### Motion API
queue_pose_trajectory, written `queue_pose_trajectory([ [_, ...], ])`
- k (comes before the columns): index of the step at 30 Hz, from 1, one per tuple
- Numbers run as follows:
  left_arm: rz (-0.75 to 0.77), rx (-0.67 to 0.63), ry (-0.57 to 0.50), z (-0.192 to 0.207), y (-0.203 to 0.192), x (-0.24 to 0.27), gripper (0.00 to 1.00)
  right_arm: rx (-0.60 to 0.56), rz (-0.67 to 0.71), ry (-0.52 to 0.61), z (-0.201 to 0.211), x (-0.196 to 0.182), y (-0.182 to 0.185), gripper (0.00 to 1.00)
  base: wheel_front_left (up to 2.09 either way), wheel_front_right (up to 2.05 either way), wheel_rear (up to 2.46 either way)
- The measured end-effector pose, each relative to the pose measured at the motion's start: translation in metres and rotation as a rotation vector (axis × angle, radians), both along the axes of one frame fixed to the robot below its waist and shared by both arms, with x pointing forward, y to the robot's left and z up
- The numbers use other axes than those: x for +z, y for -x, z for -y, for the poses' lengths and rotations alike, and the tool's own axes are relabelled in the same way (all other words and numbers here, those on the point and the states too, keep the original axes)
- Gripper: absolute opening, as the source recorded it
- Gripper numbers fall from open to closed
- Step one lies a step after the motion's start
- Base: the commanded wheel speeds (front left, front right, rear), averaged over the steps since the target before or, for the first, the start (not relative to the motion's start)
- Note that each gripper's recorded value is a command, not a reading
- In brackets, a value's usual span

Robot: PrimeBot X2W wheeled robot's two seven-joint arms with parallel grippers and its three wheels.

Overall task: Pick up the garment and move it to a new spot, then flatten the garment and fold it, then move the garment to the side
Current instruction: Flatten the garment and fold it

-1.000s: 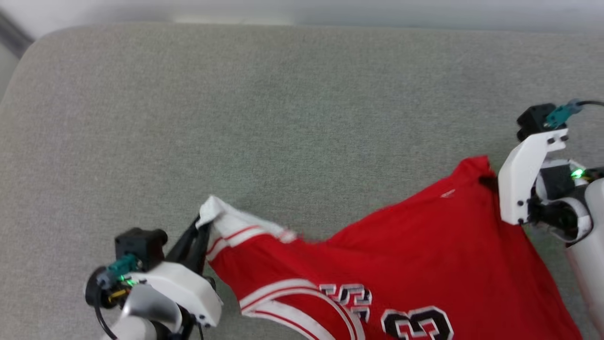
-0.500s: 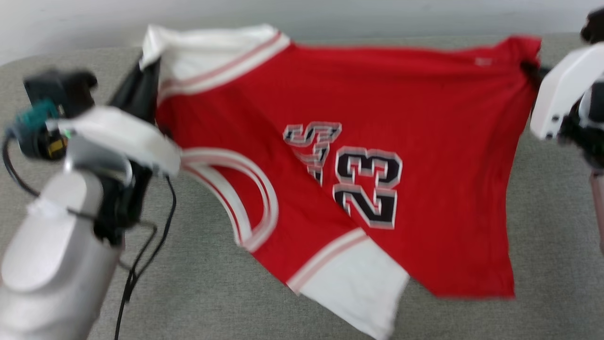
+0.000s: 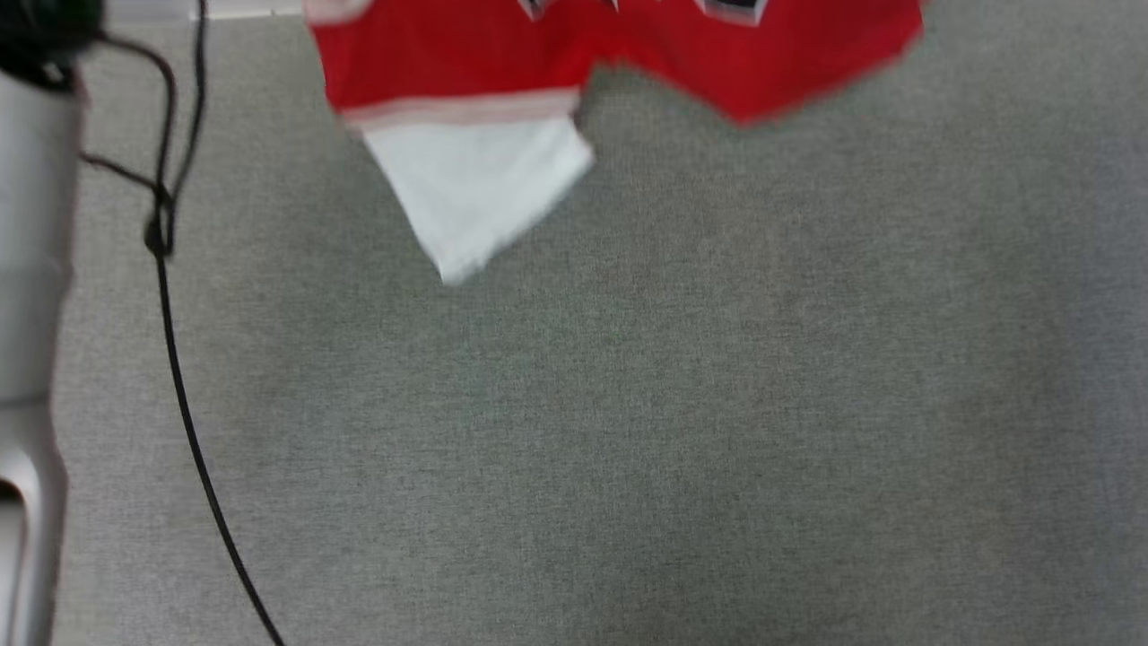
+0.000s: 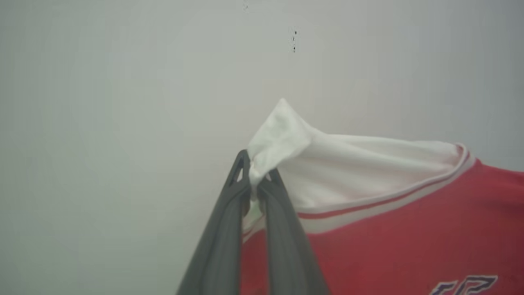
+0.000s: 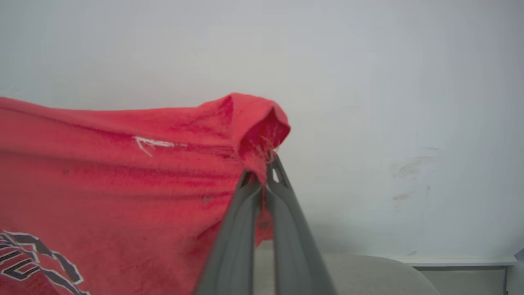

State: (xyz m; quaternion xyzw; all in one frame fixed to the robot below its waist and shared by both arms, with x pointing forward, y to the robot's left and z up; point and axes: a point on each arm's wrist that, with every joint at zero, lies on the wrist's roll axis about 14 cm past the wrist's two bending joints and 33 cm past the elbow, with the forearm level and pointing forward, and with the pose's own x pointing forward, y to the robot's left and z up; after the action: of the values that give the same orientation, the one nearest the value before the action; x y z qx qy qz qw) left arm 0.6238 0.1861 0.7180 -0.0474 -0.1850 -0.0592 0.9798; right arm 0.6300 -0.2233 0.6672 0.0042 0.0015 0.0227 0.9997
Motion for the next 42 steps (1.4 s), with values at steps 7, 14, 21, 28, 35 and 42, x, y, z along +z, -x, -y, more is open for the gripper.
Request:
queue_pose_trajectory([
  [7,0.048,0.020,-0.004,-0.008,-0.036,0.016,0.00,-0.004,0.108,0.013,-0.004,0.021,-0.034,0.00,0.00,0.00,0.00],
  [14,-0.055,0.037,-0.003,-0.019,-0.073,-0.046,0.00,0.026,0.041,0.005,-0.020,-0.037,-0.070,0.00,0.00,0.00,0.00],
  [21,-0.207,0.035,0.019,-0.025,-0.089,-0.127,0.00,0.056,-0.097,-0.015,-0.034,-0.114,-0.086,0.00,0.00,0.00,0.00],
  [28,-0.367,0.013,0.080,-0.026,-0.062,-0.196,0.00,0.071,-0.245,-0.044,-0.040,-0.178,-0.056,0.00,0.00,0.00,0.00],
  [35,-0.502,0.015,0.141,-0.026,0.006,-0.246,0.00,0.073,-0.366,-0.085,-0.041,-0.223,0.010,0.00,0.00,0.00,0.00],
  [42,-0.572,0.032,0.181,-0.034,0.084,-0.270,0.00,0.088,-0.420,-0.116,-0.043,-0.241,0.082,0.00,0.00,0.00,0.00],
])
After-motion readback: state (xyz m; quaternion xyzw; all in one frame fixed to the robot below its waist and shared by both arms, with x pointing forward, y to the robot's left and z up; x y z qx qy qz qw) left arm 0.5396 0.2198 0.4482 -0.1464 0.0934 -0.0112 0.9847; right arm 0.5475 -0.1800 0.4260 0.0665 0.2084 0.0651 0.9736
